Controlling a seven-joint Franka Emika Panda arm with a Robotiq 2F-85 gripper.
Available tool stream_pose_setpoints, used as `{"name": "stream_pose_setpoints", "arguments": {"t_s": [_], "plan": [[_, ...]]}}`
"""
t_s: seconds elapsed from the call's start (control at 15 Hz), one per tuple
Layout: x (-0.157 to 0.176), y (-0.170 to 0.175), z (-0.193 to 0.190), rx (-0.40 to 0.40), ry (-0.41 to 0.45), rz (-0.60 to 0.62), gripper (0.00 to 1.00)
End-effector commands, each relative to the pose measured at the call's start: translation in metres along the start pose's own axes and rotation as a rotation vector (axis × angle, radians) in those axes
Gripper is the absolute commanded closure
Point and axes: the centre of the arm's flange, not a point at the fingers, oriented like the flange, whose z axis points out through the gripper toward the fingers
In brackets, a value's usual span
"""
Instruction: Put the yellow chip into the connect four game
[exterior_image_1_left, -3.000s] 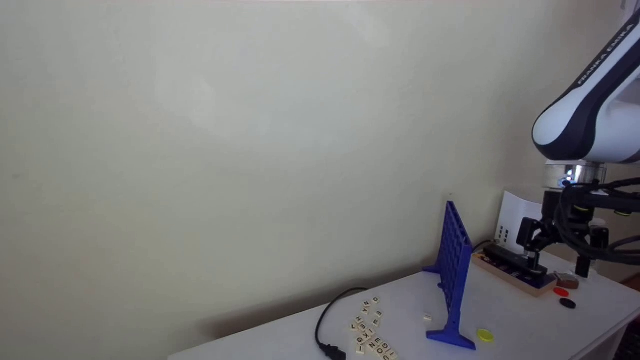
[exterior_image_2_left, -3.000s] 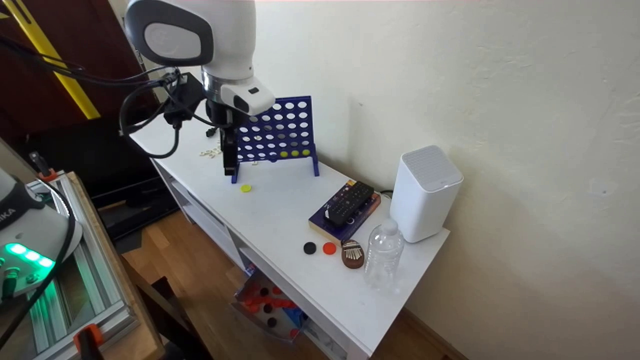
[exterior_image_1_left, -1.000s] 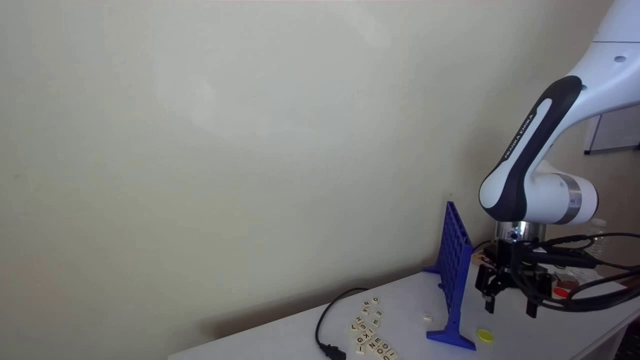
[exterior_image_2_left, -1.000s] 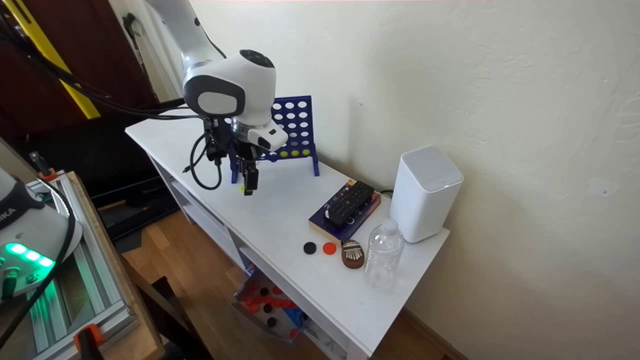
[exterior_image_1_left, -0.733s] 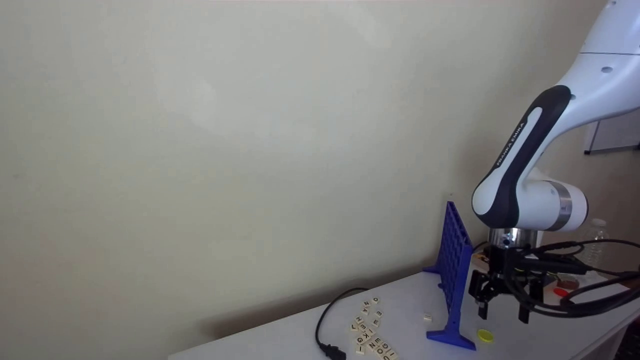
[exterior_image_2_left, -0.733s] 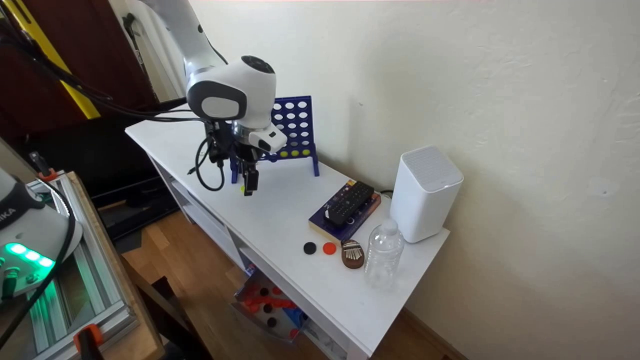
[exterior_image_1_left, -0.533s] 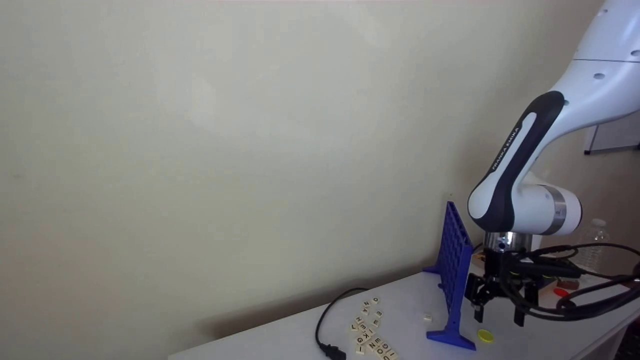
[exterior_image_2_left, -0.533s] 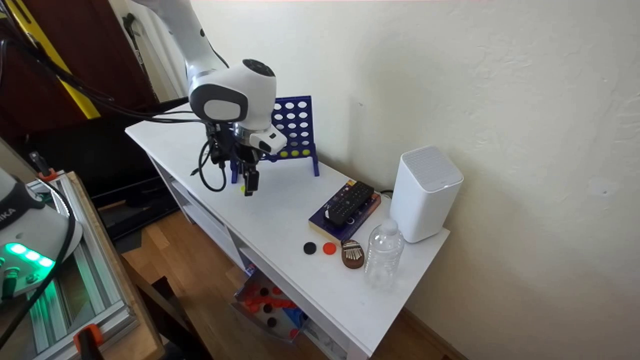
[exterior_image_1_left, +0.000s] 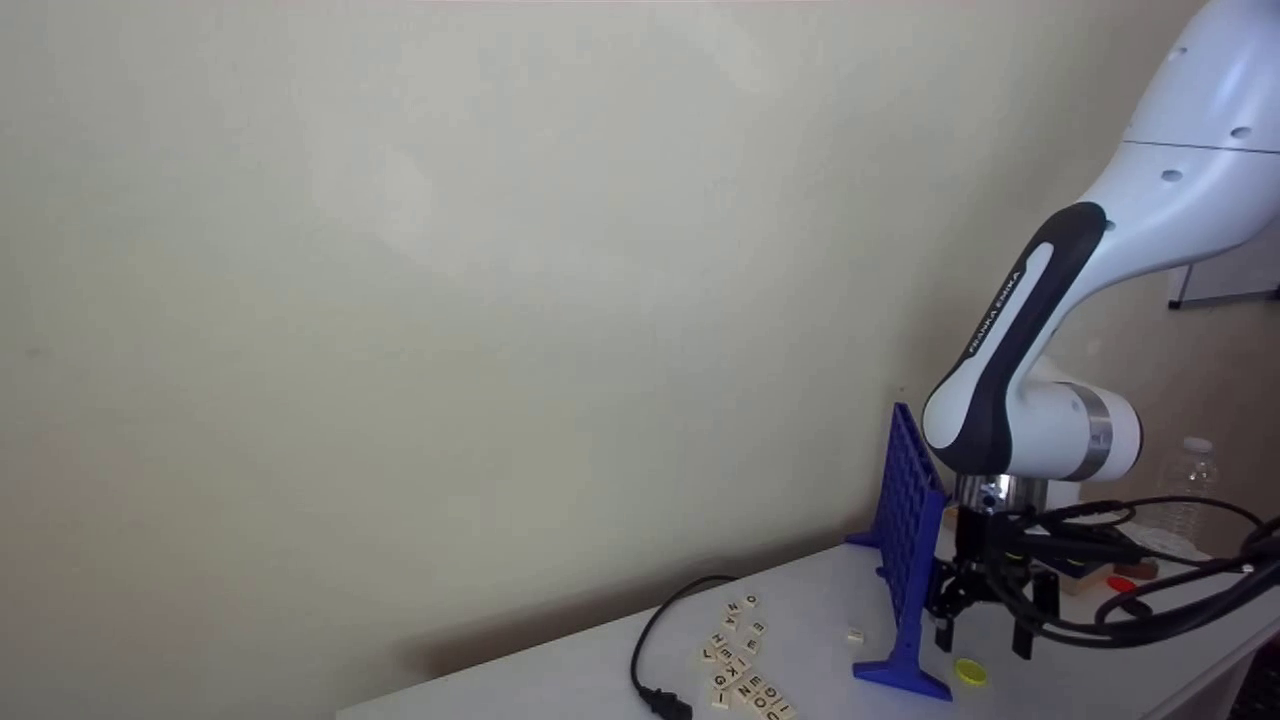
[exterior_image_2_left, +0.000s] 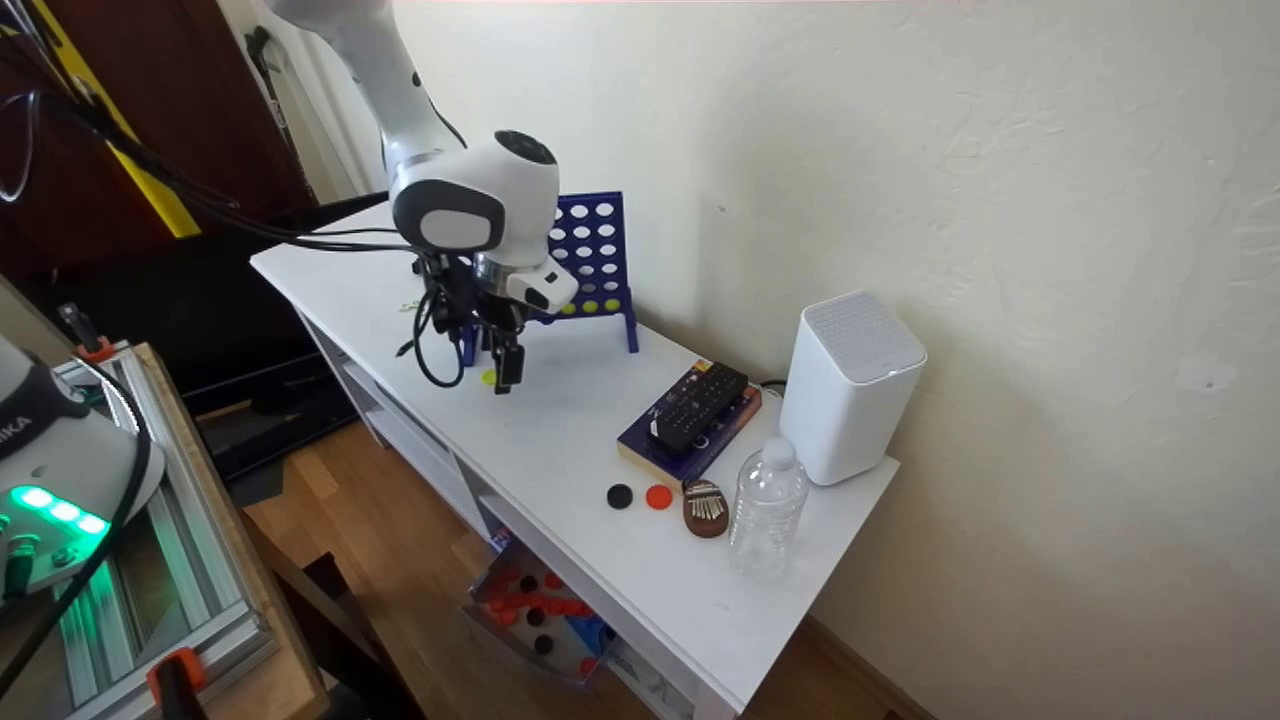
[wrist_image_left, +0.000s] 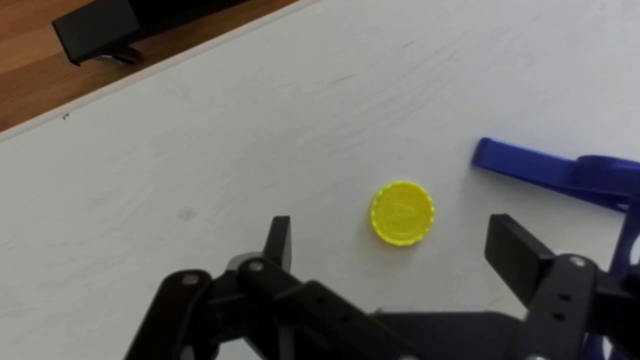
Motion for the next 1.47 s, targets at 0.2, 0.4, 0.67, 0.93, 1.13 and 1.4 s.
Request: {"name": "stream_pose_setpoints", "arguments": {"t_s": [0.2,0.4,0.67,0.93,1.13,1.4], "plan": [[0.011,-0.008,0.012,-0.004,-0.01,-0.035,0.0],[0.013,-0.011,0.014,-0.005,-0.017,-0.04,0.0],[0.014,-0.013,0.018,-0.008,-0.023,-0.047,0.06],[0.015,-0.015,0.018,-0.008,-0.023,-0.052,0.26],[0.016,-0.014,0.017,-0.011,-0.023,-0.054,0.55],[0.016,-0.017,0.016,-0.011,-0.025,-0.06,0.43]]}}
